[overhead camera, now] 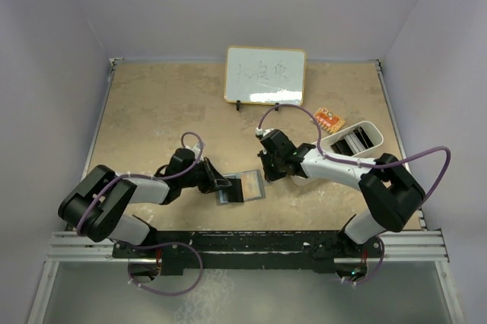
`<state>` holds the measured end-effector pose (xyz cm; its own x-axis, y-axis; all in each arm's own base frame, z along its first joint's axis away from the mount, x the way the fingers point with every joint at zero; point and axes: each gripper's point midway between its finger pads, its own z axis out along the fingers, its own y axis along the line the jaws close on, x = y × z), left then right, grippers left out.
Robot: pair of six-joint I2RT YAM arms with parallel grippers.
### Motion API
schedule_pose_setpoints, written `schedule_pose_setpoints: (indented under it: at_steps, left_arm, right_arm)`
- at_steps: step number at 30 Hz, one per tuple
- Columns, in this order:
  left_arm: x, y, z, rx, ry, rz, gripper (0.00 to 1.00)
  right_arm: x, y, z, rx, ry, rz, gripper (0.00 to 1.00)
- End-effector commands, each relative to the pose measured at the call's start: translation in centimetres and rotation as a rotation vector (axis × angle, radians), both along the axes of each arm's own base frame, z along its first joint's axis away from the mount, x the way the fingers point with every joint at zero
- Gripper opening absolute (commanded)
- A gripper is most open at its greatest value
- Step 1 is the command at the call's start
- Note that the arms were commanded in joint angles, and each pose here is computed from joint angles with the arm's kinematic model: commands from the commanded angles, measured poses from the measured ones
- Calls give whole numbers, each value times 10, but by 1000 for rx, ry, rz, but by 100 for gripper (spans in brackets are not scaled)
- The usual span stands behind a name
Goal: Put the credit cards into the card holder
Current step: Insert the credit card into the card holder.
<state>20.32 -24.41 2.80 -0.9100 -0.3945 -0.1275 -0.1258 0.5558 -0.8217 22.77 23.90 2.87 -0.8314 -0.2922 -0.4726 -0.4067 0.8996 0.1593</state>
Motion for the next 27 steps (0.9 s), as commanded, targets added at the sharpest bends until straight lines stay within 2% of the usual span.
schedule_pose_setpoints:
  at_steps: [1, 21, 27]
  left_arm:
    - [7, -1, -2, 8, -34, -9, 0]
    - [24, -6, -5, 24, -49, 5, 0]
    - [27, -4, -8, 28, -58, 37, 0]
  right_arm:
    - [-3, 1, -2, 4, -3, 2, 0]
    - [-7, 2, -7, 20, 9, 6, 0]
    - [-9, 6, -5, 67, 11, -28, 0]
